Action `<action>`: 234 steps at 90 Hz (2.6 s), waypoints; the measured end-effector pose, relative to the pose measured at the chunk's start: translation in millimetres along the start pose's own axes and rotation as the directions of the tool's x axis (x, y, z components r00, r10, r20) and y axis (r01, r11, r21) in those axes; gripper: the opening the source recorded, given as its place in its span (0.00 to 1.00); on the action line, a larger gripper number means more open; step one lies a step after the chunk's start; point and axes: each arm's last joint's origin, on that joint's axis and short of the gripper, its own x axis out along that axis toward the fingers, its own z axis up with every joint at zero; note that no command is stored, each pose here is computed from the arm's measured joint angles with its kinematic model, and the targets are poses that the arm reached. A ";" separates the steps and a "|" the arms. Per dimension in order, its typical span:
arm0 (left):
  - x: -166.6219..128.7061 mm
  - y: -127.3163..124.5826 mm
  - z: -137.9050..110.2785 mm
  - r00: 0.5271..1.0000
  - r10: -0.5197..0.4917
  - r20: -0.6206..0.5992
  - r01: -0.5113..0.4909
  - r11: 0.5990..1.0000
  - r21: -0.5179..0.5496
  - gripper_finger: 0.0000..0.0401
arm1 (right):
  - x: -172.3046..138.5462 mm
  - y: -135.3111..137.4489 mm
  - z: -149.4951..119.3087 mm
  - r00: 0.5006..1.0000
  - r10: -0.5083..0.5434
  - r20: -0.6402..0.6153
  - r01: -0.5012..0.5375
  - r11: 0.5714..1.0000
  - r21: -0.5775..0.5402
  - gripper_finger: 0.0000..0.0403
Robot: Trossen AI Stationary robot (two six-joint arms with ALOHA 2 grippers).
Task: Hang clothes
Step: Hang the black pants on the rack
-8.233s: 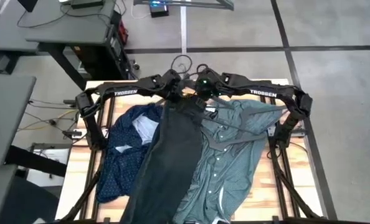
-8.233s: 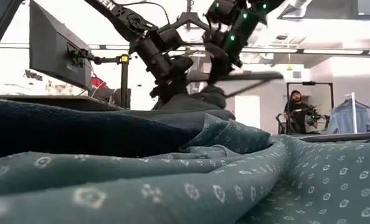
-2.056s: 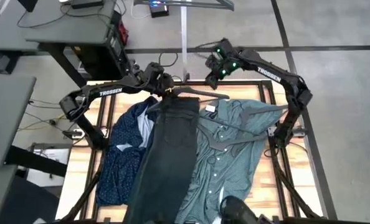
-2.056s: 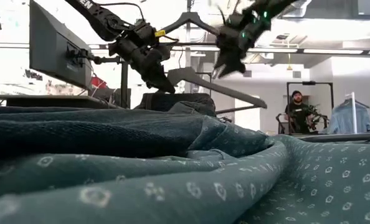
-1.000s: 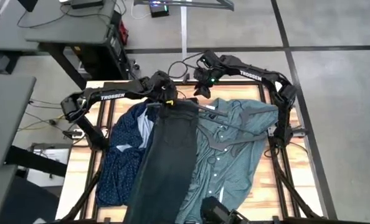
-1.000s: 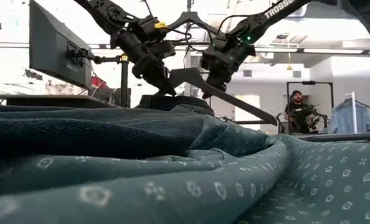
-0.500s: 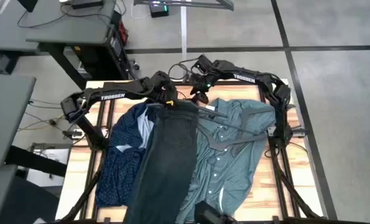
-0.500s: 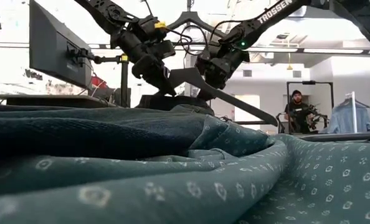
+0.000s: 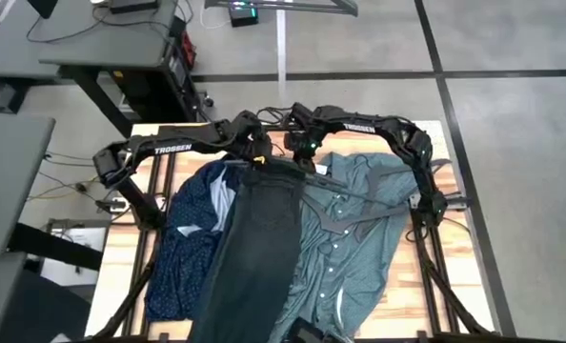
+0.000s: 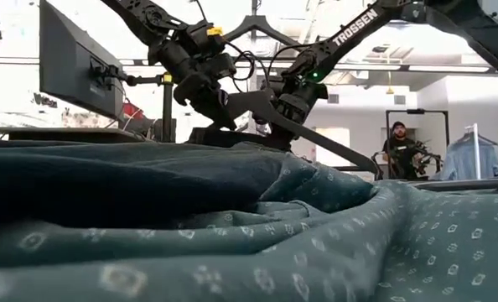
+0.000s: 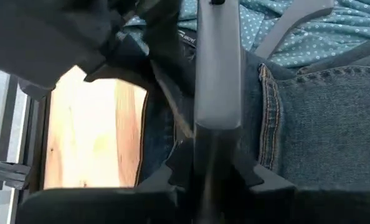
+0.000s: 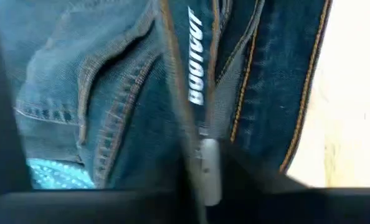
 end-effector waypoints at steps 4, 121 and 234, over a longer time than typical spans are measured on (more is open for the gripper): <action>-0.1 -1.1 1.2 1.000 0.000 0.003 0.000 1.000 0.004 0.06 | -5.4 -1.8 -0.5 1.000 0.020 0.022 -0.021 0.999 0.046 0.03; -100.9 -85.3 144.2 0.983 -0.147 0.108 0.149 0.989 -0.017 0.06 | -359.3 99.9 5.5 0.540 -0.565 0.623 0.485 0.814 0.318 0.00; -219.5 -55.8 181.0 0.965 -0.001 0.262 0.076 0.959 -0.274 0.06 | -390.1 117.9 -3.6 0.430 -0.746 0.508 0.675 0.640 0.368 0.45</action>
